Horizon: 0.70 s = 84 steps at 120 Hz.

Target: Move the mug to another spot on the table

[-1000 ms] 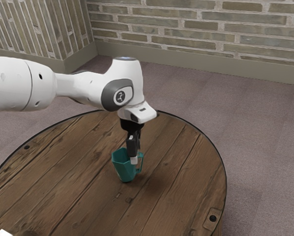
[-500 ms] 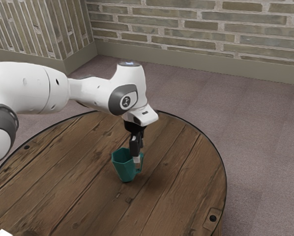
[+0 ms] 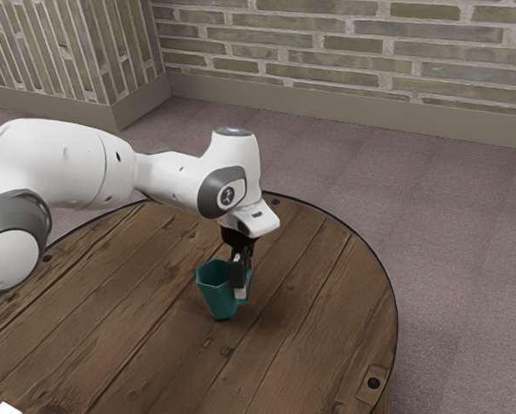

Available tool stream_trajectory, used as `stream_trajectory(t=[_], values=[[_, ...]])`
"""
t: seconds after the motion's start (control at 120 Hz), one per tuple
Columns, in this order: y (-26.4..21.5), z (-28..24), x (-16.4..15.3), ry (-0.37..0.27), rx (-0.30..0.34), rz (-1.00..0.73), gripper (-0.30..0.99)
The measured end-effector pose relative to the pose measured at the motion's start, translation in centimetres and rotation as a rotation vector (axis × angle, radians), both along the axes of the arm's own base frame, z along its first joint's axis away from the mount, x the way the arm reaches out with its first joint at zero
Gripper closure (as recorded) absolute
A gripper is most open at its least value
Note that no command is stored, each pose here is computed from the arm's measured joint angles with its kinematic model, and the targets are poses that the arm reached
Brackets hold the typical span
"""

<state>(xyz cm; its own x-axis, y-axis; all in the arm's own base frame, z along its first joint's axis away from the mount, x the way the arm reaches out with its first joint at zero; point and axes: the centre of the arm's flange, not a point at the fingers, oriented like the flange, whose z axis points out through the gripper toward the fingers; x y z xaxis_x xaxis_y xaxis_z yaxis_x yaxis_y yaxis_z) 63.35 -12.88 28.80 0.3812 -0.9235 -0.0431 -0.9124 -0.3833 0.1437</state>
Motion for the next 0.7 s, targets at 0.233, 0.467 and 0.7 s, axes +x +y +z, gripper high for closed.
stream_trajectory(t=[0.233,0.467,0.7], values=[[-0.1,0.2,0.1,-0.011,0.012,0.002,0.45],[-0.2,1.2,0.3,-0.030,0.016,0.008,0.57],[-0.4,3.4,0.5,-0.063,0.016,0.007,0.62]])
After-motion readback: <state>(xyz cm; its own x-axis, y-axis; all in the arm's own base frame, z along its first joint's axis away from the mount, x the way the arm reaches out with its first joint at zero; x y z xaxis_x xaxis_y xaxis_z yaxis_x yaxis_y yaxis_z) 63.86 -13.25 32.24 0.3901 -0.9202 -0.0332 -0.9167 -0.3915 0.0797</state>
